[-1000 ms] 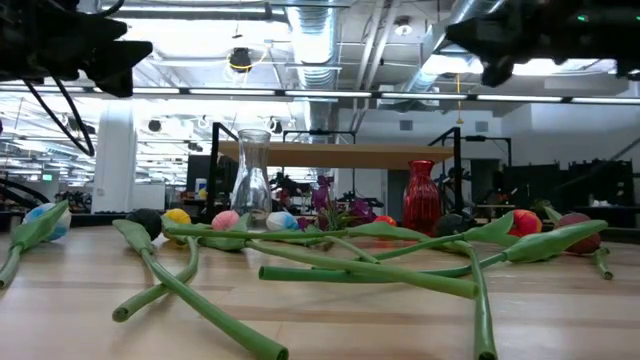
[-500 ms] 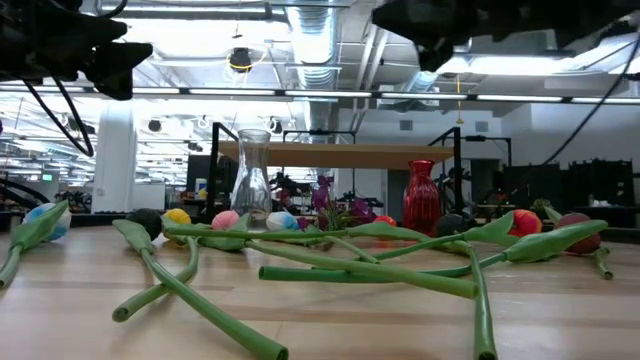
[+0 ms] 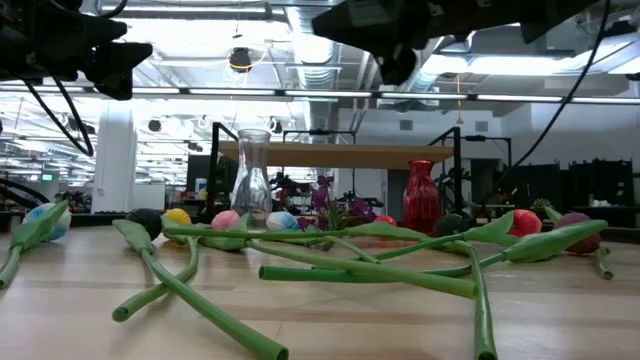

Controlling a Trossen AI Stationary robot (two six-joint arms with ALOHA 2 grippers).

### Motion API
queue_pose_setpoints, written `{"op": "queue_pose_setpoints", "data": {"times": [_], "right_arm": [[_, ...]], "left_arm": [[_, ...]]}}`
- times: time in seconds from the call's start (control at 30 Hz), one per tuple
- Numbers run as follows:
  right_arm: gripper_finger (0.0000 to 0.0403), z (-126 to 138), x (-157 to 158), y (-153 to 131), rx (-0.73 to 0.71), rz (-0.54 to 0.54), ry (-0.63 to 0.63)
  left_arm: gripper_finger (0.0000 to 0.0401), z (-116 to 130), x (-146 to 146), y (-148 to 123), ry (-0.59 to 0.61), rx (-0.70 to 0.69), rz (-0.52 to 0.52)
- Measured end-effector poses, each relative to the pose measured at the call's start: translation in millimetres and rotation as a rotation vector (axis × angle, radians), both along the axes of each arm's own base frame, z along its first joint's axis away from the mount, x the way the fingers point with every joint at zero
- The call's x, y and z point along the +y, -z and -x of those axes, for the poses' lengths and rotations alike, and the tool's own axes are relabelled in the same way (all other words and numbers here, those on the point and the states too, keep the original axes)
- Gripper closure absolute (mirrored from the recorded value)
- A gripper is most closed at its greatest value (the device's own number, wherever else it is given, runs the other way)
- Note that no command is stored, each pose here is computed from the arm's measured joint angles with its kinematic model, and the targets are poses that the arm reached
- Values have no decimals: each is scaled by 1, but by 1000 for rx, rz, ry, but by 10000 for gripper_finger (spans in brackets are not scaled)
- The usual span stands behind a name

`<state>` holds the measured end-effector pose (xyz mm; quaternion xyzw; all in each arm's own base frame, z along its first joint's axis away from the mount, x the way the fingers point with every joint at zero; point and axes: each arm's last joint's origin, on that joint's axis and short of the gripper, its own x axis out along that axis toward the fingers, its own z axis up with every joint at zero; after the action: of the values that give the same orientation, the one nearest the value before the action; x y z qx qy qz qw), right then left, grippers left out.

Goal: Pick and place flowers into a vace then onto a shelf
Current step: Put the left white blue flower into the red flower vase

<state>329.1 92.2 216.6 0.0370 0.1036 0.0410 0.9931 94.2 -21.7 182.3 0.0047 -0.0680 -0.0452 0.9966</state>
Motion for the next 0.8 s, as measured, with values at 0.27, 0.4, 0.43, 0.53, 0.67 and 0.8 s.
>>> {"op": "queue_pose_setpoints", "data": {"times": [0.27,0.4,0.43,0.53,0.67,0.8], "right_arm": [[403,-18,19,9,21,-18,11],[403,-18,27,8,27,-30,16],[403,-17,28,9,38,-28,21],[403,-13,31,10,76,-8,31],[403,-6,34,4,101,9,40],[403,1,31,-1,144,5,48]], "left_arm": [[216,0,1,3,-34,28,-2],[216,0,0,3,7,36,80],[216,0,-1,2,36,35,84],[216,0,-5,3,172,40,68],[216,-1,-8,8,262,114,55],[216,-3,-8,13,257,266,42]]}}
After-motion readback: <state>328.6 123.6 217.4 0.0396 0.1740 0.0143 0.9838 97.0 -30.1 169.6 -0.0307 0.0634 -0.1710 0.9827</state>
